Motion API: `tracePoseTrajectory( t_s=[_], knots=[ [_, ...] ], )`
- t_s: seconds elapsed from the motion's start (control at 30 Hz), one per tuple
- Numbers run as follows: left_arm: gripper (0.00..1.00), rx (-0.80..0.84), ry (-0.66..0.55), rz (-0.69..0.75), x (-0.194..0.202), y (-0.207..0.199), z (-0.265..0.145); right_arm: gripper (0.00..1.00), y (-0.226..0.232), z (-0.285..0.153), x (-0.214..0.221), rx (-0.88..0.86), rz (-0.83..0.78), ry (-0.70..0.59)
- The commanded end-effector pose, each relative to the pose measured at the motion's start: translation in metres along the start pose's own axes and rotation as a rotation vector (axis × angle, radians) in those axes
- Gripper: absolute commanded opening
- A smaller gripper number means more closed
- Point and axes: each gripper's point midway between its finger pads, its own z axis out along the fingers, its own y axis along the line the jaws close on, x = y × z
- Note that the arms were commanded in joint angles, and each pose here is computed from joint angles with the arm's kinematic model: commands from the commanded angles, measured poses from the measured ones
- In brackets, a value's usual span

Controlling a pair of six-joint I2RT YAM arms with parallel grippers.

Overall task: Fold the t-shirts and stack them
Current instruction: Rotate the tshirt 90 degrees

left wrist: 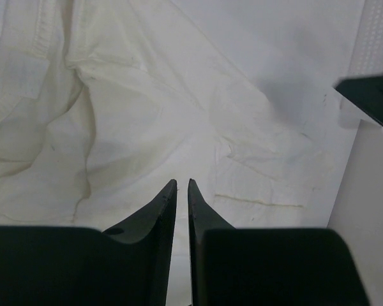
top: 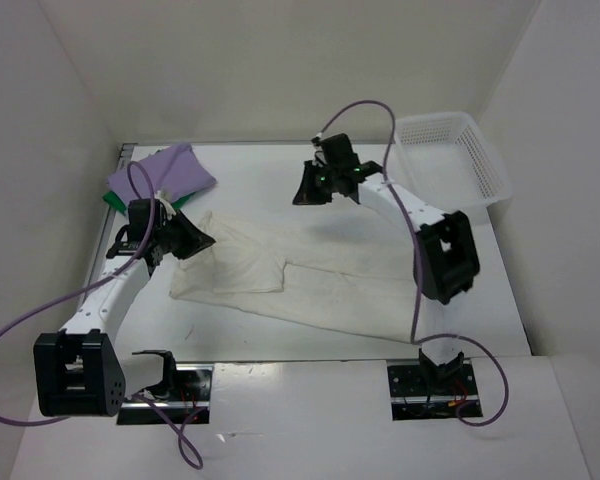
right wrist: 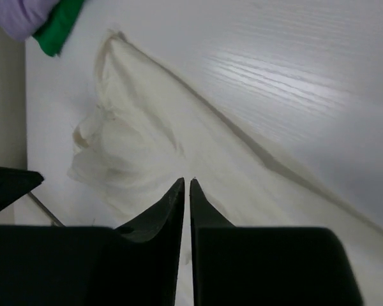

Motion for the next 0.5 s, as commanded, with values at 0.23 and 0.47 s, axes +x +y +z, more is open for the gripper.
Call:
tracePoseTrajectory(
  t_s=[0.23,0.47],
  knots=[
    [0.18,0.065,0.033,0.084,0.009,-0.014,-0.010,0.57,0.016,0.125,0.020,-0.102,-0.257,0.217],
    [0.18,0.054,0.047,0.086,0.013,-0.011,-0.011,0.74,0.020,0.169,0.034,-0.182,-0.252,0.295]
  ],
)
